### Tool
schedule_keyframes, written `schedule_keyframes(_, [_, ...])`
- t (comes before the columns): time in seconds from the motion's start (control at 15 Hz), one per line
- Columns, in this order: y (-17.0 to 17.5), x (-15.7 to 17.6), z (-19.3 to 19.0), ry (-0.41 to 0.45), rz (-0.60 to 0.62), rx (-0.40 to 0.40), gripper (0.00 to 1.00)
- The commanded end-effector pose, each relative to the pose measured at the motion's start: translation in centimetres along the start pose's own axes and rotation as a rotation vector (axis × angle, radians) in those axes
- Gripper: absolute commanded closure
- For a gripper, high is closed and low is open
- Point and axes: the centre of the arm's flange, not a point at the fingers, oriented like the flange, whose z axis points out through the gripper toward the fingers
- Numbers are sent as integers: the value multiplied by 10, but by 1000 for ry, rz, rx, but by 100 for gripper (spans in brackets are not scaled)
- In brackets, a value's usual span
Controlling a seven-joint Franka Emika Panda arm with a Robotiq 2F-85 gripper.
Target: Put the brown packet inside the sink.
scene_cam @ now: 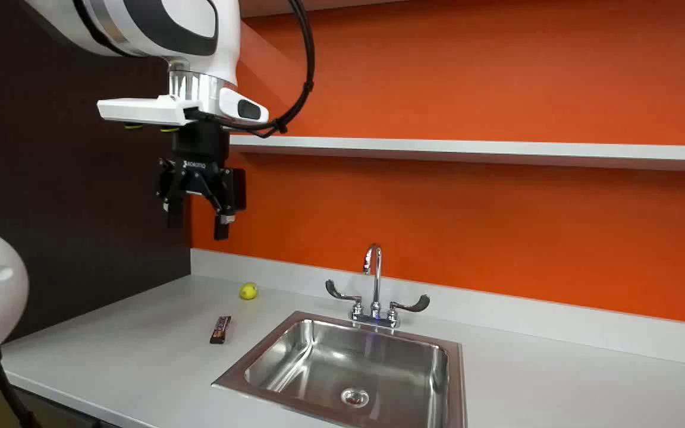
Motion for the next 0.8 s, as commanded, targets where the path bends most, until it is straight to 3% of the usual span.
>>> schedule_keyframes(0.0, [0,0,0,0,0,0,0])
schedule_keyframes(0.33, [-12,15,5,7,-28,-2,0])
schedule_keyframes(0.73, [-61,60,37,51,-101,-88,0])
